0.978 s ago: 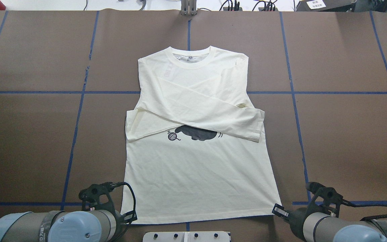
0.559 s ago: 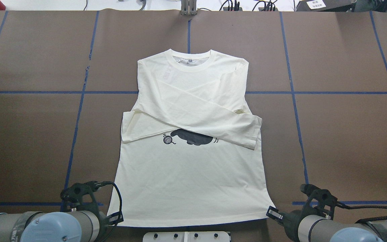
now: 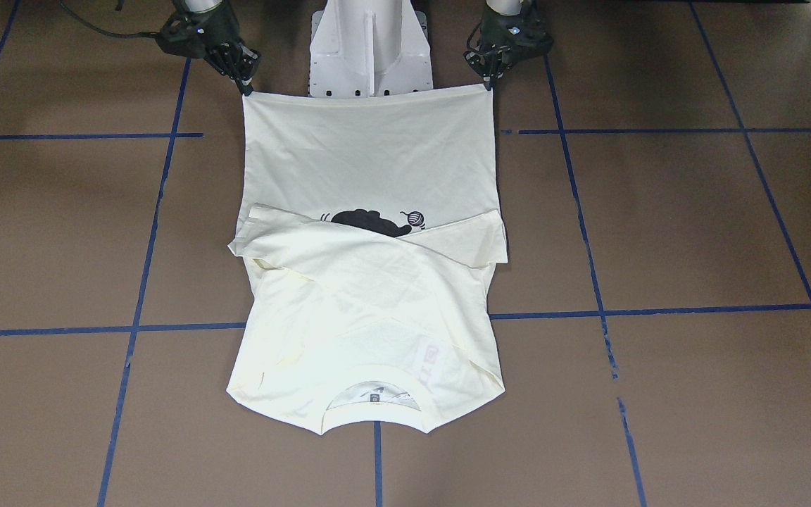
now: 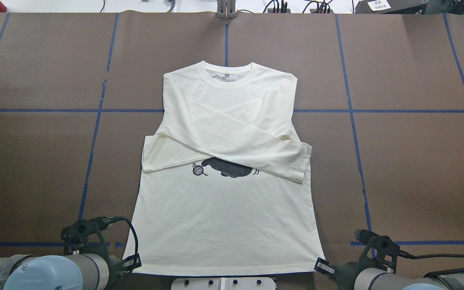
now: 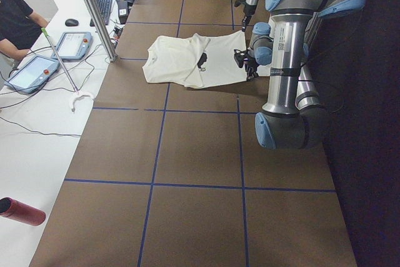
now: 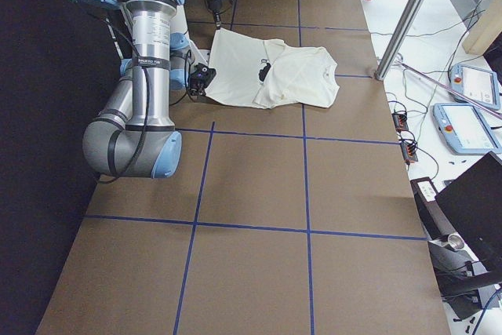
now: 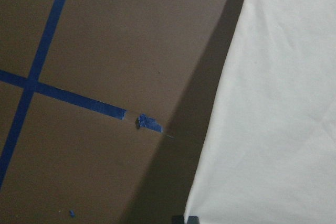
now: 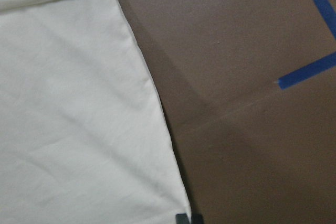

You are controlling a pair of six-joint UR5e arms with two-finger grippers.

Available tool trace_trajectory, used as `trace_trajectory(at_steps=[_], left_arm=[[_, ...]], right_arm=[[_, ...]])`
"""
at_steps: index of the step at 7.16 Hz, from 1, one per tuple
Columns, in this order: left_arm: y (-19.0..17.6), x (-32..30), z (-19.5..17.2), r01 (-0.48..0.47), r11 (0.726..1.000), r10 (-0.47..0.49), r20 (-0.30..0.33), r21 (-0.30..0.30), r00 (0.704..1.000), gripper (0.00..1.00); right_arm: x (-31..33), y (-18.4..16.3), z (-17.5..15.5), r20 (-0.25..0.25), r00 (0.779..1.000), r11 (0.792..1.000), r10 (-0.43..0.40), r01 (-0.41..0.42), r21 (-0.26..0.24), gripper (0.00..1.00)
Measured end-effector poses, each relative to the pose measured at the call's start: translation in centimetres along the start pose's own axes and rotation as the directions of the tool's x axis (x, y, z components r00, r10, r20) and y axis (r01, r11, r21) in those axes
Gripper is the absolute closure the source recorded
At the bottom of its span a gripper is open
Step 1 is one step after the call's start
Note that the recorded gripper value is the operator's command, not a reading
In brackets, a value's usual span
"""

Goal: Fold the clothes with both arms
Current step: 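Lift the hem with both grippers and fold it up onto the collar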

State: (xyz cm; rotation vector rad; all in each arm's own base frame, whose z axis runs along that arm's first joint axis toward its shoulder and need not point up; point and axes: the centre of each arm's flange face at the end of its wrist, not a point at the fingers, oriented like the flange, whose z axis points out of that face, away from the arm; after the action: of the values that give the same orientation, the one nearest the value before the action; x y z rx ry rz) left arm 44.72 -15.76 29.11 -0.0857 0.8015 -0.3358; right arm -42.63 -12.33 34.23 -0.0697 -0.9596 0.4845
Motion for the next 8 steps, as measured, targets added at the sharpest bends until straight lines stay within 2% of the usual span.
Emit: trace_trajectory(at_steps=[2,3,4,5,6,8], left_arm=[[-0.3,0.6,-2.0,0.017,1.0,-0.017,-0.04,-0.017,0.999,1.0],[-2.0,1.5,-3.2,0.035,0.999,-0.036,-0.072,-0.01,0.997,1.0],[-5.3,3.4,-4.5,0.043,0.999,-0.04,-0.117,0.025,0.992,1.0],[-9.6,5.7,-5.0,0.031,0.997,-0.022,-0.141,0.067,0.99,1.0],[-14.3,7.9,-4.7,0.03,0.994,-0.015,-0.142,0.106,0.99,1.0],[-25.7,9.8,-4.4,0.053,0.978,-0.019,-0.166,0.201,0.986,1.0]], right_arm=[[-1.0,-1.2,-2.0,0.035,0.999,1.0,0.022,-0.022,0.005,1.0],[-2.1,-3.3,-3.1,0.067,0.996,0.998,0.054,-0.056,0.036,1.0],[-3.3,-6.0,-4.2,0.099,0.992,0.993,0.084,-0.091,0.069,1.0],[-4.4,-9.1,-4.5,0.109,0.991,0.991,0.079,-0.089,0.096,1.0],[-6.0,-12.7,-3.9,0.105,0.993,0.991,0.058,-0.07,0.116,1.0],[-11.5,-20.9,-0.3,0.08,0.995,0.984,0.06,-0.073,0.166,1.0]])
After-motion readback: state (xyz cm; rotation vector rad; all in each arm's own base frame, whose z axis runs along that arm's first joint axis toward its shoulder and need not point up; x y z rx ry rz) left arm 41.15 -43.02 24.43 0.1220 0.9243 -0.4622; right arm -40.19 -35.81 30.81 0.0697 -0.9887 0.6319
